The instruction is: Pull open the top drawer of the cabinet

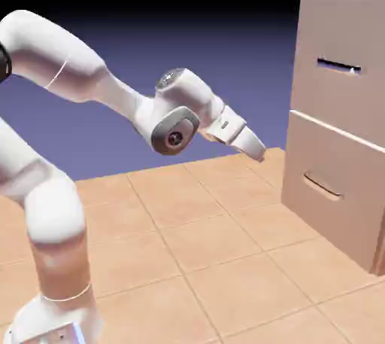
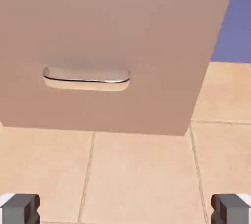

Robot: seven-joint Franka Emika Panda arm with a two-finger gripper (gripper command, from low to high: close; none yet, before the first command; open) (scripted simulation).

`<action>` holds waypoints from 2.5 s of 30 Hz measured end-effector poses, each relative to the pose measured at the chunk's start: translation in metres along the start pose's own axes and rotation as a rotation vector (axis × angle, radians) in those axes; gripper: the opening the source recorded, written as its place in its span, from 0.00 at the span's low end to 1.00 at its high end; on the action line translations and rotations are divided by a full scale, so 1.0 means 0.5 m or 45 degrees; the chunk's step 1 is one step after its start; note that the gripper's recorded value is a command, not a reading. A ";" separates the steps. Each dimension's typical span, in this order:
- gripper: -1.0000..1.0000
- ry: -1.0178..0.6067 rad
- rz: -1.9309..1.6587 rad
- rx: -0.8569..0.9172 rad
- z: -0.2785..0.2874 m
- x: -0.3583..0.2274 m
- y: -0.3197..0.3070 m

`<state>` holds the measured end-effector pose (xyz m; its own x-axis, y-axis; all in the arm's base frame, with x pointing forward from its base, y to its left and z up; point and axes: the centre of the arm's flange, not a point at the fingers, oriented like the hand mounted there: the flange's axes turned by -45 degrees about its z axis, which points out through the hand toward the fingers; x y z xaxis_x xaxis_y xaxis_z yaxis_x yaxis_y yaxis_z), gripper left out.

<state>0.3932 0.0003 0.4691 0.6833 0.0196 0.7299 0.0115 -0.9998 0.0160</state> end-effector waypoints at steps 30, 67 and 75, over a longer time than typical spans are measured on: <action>0.50 0.597 0.875 0.058 -0.128 0.333 0.015; 0.50 0.757 1.915 0.748 0.222 0.469 -0.165; 0.00 0.755 1.921 0.747 0.278 0.517 -0.161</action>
<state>0.6703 0.0853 0.5616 0.0008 -1.0000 0.0000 0.0000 0.0000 -1.0000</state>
